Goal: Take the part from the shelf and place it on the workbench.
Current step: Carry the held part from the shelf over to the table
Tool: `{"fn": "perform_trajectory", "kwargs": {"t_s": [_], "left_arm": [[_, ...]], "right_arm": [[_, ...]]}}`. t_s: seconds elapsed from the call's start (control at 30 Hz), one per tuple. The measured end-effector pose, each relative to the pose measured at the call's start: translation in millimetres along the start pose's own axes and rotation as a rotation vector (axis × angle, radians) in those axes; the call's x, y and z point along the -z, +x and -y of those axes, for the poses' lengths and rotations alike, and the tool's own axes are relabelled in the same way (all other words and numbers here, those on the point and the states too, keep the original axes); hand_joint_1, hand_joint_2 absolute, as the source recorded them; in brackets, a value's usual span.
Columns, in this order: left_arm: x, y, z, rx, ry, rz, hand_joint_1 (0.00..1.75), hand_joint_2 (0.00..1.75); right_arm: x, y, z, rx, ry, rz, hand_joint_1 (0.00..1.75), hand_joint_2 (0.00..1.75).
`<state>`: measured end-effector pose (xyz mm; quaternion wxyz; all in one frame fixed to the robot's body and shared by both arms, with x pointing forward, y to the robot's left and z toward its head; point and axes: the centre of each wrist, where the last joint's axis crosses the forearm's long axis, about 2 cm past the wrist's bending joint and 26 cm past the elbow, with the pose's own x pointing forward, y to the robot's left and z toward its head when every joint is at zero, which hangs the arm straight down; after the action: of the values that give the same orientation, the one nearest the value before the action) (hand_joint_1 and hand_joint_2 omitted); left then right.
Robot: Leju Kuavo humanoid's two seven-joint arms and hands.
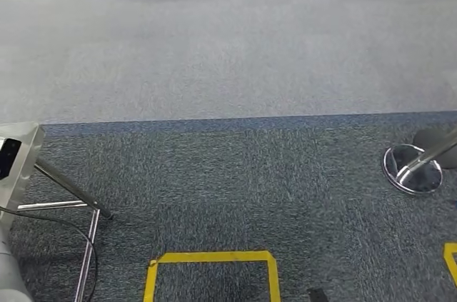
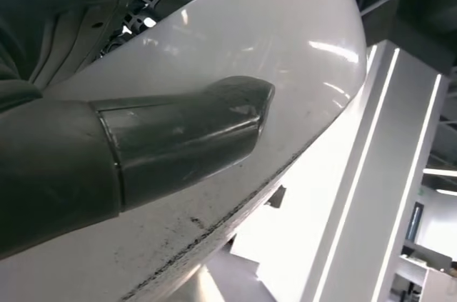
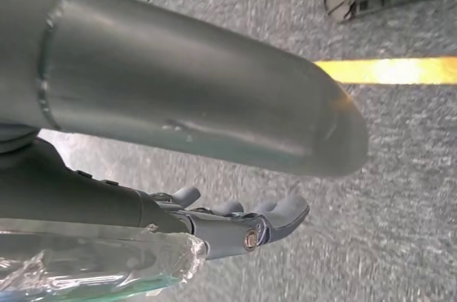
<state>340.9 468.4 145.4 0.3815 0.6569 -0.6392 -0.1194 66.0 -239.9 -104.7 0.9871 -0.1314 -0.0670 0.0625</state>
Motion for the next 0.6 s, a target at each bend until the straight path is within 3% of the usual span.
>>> {"fn": "perform_trajectory", "kwargs": {"t_s": [0.33,0.6], "left_arm": [[-8,-7,-2,0.009,-0.009,-0.009,1.75,1.75],[-2,-12,-7,0.012,0.01,-0.025,1.75,1.75]], "right_arm": [[-1,0,-2,-0.004,0.003,0.002,0.0,0.0],[-1,3,-2,-0.008,0.01,0.012,0.0,0.0]]}}
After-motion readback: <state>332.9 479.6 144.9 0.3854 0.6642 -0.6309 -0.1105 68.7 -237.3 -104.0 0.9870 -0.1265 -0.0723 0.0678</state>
